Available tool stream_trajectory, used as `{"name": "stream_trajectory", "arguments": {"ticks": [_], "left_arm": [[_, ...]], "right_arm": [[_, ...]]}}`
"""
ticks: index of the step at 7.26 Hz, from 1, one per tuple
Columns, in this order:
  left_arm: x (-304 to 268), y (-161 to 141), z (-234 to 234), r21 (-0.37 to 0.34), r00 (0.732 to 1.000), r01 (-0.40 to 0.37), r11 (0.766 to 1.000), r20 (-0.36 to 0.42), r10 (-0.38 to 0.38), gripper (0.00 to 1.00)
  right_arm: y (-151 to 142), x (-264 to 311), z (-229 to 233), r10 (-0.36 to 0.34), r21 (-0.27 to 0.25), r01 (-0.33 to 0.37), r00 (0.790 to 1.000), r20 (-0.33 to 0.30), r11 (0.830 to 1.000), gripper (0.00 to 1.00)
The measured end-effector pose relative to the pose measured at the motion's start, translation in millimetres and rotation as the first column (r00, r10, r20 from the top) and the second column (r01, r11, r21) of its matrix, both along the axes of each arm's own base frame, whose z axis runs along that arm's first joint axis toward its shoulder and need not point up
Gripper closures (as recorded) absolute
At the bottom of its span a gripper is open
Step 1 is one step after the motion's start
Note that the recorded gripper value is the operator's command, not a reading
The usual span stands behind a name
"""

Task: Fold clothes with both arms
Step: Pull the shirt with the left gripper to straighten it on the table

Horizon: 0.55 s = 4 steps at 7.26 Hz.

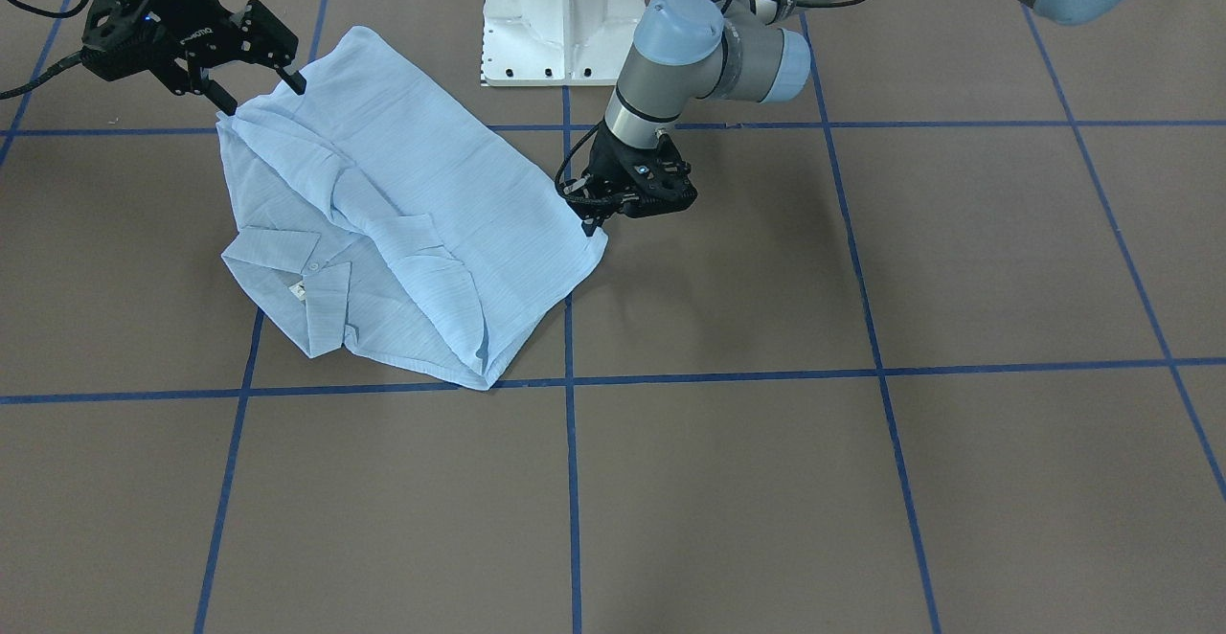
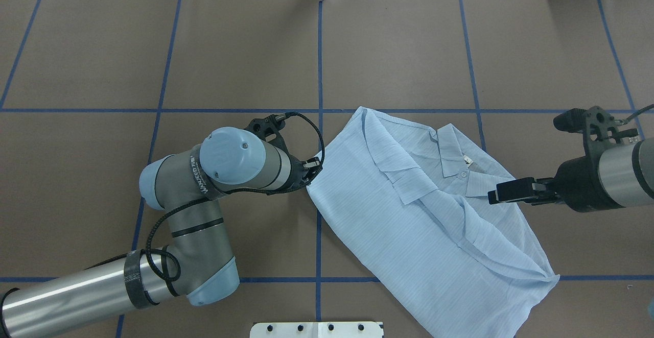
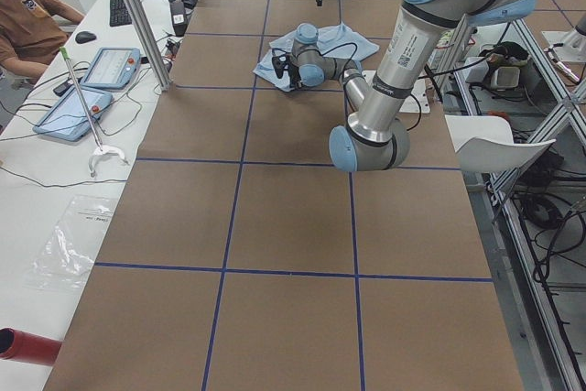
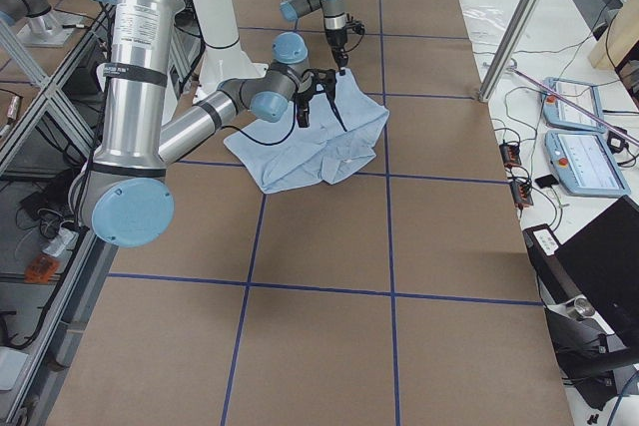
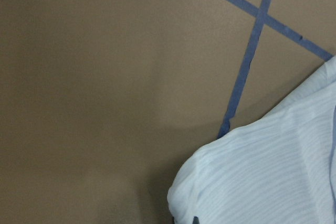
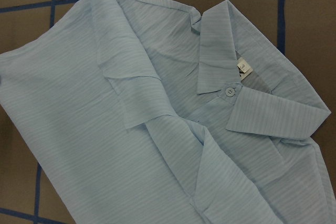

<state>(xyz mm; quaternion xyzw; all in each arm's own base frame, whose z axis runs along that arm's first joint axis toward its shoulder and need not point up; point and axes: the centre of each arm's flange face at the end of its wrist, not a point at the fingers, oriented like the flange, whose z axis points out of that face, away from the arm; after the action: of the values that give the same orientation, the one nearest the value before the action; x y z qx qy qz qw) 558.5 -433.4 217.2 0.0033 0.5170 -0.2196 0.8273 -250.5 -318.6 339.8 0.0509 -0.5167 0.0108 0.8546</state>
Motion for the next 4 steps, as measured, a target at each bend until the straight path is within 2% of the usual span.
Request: {"name": "stream_trajectory", "arguments": {"ticks": [2,4], "left_arm": [[-26,-50,12,0.037,0.998,0.049,0.998,0.047,-0.051,1.00],[-34,-127,22,0.094,0.987,0.078,0.992,0.134,-0.090,1.00]], "right_arm": [[-6,5,3,0.023,-0.001,-0.023,1.000,-0.006,1.000,0.00],[-12,10,4,0.044,0.000,-0.044,0.999,-0.010,0.999,0.00]]}}
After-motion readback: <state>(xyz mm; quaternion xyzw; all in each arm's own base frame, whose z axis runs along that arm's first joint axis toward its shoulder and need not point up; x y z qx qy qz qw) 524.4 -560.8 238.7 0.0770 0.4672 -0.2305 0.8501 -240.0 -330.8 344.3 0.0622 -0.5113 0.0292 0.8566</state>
